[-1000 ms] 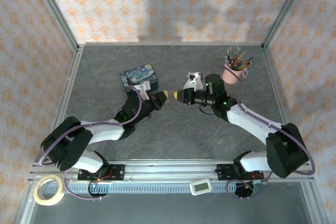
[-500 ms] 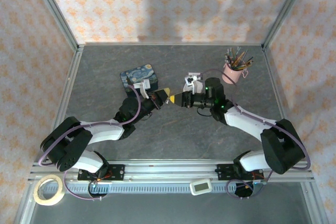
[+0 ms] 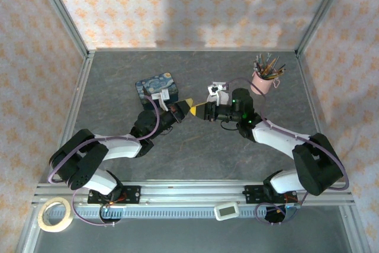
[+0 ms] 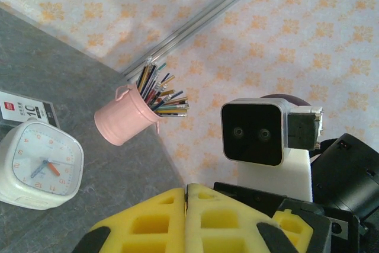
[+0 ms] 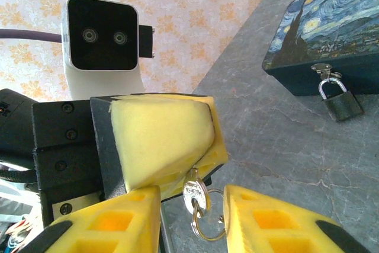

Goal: Unlock a padlock with a key

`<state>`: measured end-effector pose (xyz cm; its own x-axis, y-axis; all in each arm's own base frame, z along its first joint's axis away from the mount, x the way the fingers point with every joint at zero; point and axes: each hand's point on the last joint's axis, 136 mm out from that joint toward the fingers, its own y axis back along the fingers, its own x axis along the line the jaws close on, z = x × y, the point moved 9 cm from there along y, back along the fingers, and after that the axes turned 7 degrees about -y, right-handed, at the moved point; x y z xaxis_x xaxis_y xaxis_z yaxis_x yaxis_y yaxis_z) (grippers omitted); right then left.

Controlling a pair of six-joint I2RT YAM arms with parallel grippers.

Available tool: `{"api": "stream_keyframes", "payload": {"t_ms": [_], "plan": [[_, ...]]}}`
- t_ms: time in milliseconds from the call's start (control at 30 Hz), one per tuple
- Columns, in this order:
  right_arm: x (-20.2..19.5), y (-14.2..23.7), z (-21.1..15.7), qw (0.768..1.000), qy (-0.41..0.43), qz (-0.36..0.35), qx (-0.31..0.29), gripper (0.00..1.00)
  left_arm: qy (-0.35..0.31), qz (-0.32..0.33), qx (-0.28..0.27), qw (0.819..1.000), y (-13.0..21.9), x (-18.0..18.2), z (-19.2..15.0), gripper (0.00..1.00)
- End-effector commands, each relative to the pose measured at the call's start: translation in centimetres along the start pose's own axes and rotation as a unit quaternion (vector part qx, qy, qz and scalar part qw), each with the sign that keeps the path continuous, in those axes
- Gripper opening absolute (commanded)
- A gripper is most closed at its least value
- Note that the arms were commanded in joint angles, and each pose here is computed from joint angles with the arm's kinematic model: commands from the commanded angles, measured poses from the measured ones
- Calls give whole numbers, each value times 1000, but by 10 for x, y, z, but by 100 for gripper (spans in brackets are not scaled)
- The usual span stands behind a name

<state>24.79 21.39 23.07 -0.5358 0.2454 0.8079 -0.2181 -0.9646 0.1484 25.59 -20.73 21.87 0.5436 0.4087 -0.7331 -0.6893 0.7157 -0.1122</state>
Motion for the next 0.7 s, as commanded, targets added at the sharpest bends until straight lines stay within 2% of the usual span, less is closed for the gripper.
{"api": "stream_keyframes", "payload": {"t_ms": [0, 167, 367, 433, 467, 567, 667], "plan": [[2, -3, -2, 1000, 4, 22, -2, 29, 0, -35, -12, 999, 0, -8, 5, 0], [-1, -7, -4, 1000, -2, 21, -2, 28, 2, -40, -15, 999, -2, -9, 6, 0], [-4, -8, -1, 1000, 1, 6, -15, 6, 11, -34, -15, 999, 1, -6, 4, 0], [-7, -8, 2, 1000, 7, -18, -22, 0, 13, -20, -21, 1000, 2, -4, 5, 1], [-8, -8, 2, 999, 13, -33, -23, 0, 12, -8, -23, 1000, 3, -2, 6, 8], [-12, -4, 9, 993, 48, -107, -32, 0, 21, 64, -25, 997, 3, 11, 12, 47], [-12, -3, 16, 978, 95, -182, -34, 0, 25, 129, -20, 991, 2, 22, 22, 52]]}}
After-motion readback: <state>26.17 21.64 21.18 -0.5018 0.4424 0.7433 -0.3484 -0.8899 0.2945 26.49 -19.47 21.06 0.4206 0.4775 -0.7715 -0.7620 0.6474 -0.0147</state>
